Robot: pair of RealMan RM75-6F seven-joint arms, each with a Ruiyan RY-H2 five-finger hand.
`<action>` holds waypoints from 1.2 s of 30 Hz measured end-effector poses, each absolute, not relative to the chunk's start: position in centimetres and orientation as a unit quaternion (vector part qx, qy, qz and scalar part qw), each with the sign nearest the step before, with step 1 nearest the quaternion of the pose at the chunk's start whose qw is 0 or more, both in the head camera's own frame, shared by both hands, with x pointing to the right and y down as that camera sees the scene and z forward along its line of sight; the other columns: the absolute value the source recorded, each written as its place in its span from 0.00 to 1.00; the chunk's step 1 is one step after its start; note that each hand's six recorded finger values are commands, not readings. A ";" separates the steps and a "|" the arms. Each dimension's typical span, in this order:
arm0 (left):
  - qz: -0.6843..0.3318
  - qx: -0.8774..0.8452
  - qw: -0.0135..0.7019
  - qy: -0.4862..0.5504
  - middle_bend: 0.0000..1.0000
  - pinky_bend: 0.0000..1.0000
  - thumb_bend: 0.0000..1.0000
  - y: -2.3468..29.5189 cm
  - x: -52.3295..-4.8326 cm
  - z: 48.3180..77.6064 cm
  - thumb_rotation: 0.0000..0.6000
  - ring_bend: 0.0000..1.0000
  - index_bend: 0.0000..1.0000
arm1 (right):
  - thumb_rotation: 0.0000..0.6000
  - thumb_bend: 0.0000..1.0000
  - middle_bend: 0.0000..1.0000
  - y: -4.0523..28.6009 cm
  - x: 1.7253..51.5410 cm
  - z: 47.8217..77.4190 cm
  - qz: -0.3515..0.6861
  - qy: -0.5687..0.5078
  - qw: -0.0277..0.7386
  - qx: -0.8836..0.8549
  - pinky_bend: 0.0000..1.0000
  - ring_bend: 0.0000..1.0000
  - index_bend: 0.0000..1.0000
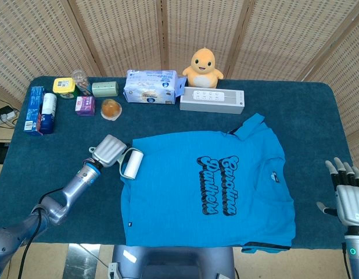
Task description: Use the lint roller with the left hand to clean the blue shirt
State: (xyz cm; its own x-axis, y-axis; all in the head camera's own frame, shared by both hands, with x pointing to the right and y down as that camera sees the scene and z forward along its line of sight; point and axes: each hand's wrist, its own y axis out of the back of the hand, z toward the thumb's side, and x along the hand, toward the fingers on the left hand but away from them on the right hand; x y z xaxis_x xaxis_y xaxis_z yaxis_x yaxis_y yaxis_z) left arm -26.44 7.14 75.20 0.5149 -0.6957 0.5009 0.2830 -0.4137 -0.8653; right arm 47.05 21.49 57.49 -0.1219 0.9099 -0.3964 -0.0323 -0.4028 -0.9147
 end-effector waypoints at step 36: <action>-0.492 -0.713 0.461 0.196 0.99 0.93 0.88 5.0 -25.9 72.8 1.00 0.79 0.71 | 1.00 0.00 0.00 21.4 47.3 57.4 0.633 -0.405 0.368 -0.548 0.00 0.00 0.02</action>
